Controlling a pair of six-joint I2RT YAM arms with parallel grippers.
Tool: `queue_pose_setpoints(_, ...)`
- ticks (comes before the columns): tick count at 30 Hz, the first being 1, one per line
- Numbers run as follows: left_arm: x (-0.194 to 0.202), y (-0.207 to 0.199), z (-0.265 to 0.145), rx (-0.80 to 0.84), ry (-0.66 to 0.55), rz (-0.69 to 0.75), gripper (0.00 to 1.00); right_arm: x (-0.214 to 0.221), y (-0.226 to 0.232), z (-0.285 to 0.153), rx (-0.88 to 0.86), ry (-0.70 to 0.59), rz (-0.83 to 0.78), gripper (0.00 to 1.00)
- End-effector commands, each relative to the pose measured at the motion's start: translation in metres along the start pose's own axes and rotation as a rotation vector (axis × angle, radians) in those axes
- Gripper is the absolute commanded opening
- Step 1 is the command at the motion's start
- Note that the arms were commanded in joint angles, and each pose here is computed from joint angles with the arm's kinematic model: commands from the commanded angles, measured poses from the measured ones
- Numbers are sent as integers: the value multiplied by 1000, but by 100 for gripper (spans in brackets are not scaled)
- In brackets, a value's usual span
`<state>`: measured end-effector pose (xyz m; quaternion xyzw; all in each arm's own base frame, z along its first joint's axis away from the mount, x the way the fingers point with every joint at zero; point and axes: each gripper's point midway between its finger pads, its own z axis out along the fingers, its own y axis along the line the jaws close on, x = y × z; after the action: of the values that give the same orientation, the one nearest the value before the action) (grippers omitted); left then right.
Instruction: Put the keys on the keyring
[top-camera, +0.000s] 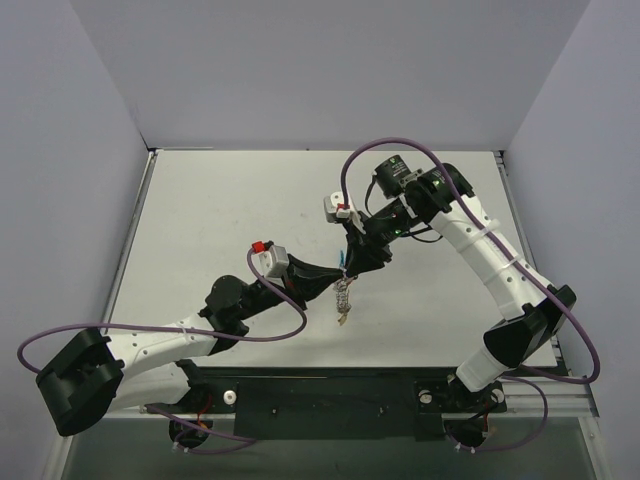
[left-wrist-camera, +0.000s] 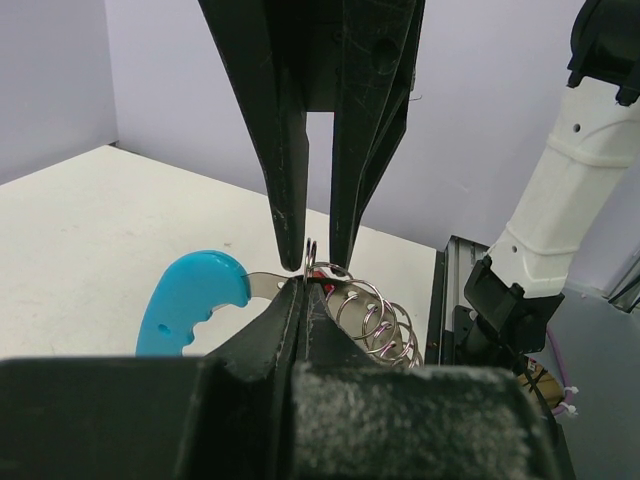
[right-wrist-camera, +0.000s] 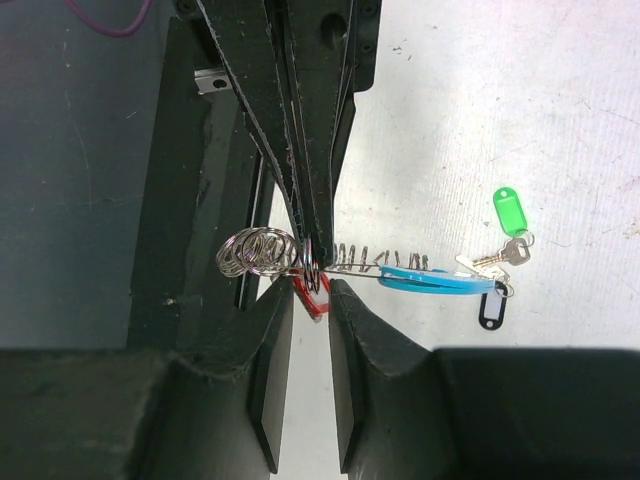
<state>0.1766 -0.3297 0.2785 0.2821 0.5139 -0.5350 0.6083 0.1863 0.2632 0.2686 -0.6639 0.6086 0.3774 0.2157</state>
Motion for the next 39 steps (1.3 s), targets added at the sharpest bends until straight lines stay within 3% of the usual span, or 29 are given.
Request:
queue_pose_setpoints(1,-22,-6,4,20,-73,16,0,-9,9,4,-41,-28,-14,16)
queue_pose_setpoints(8,-26,-9,3,27,-84,11,0,-8,11,12,-65,-14,-18,0)
queue_pose_setpoints(16,-25,-4,-5,-3,-90,-2,0,-1,9,8,-29,22,-11,0)
queue_pose_setpoints(18,-25,-4,-8,5,-82,-8,10,2,10,8,-25,33,4,0)
queue_pose_setpoints(19,-29,-5,-11,14,-85,-5,22,2,10,8,-22,41,8,0)
queue_pose_setpoints(24,-29,-4,-17,30,-27,-20,41,12,12,13,-18,98,27,0)
queue_pose_setpoints(29,-28,-4,-17,60,25,-22,43,15,13,14,-23,141,34,0)
queue_pose_setpoints(34,-23,-5,-10,96,64,-36,56,15,14,14,-31,154,37,0)
queue_pose_setpoints(39,-23,-5,0,115,61,-55,55,15,14,16,-37,159,43,0)
